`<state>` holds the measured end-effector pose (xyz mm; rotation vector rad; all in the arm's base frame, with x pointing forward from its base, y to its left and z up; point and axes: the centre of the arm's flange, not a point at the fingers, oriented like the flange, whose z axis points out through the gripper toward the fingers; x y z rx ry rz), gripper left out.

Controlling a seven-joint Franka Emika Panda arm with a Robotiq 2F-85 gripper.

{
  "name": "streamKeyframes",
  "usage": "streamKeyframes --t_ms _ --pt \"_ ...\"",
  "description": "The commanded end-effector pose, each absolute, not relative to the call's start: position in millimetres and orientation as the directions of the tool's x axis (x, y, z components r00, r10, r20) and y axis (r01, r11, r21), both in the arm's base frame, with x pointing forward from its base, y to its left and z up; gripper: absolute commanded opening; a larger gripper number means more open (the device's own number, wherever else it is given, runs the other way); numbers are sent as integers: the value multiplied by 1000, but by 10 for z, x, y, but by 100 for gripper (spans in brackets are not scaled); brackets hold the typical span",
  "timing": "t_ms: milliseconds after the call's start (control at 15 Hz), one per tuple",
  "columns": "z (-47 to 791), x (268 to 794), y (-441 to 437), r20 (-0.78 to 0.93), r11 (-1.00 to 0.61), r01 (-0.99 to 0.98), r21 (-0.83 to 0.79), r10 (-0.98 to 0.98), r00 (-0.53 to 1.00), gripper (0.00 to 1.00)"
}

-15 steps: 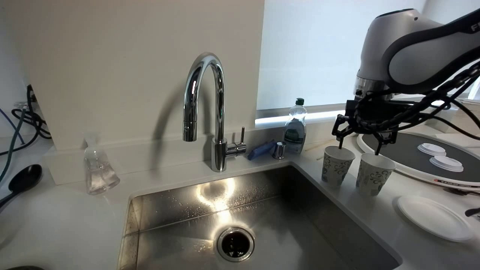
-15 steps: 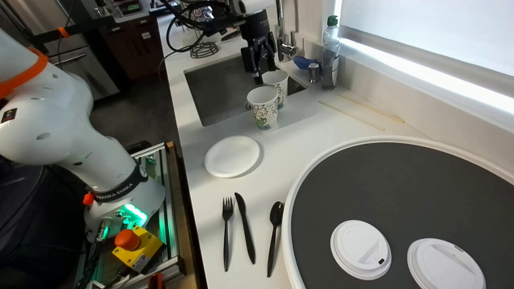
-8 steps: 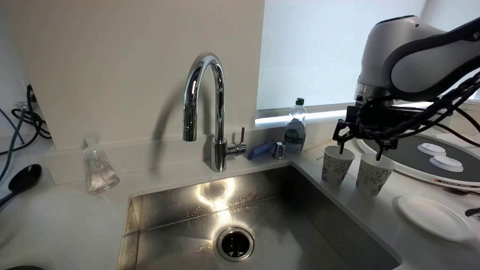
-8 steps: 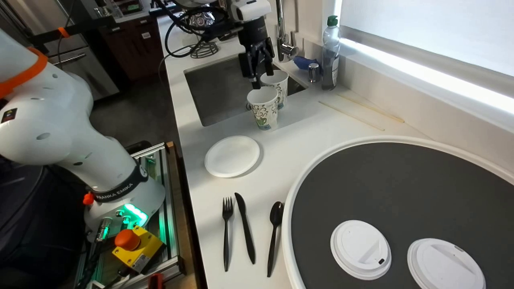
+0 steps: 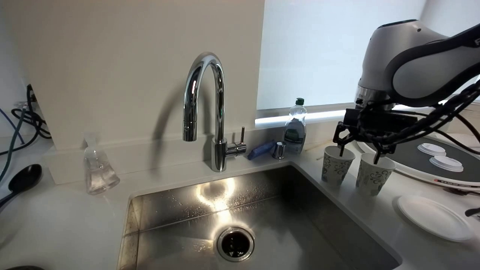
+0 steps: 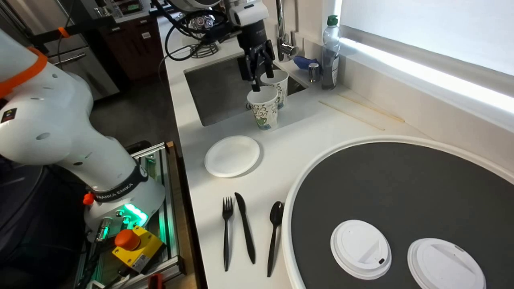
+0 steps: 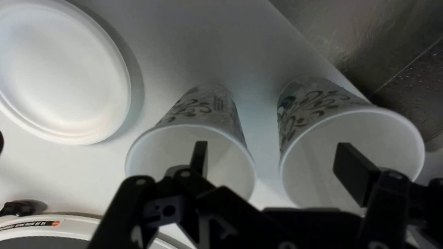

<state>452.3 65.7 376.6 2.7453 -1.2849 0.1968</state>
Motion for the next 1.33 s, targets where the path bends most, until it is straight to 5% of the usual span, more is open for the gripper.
streamKeyframes --t_ms 0,67,667,1267 --pt "3691 4434 656 185 -615 -789 6 -774 605 69" --pt "3683 4434 655 186 -612 -791 3 -777 602 55" --pt "3665 4419 595 199 -598 -801 -11 -787 585 0" --pt "3797 4488 524 230 -604 -797 -15 -778 585 1"
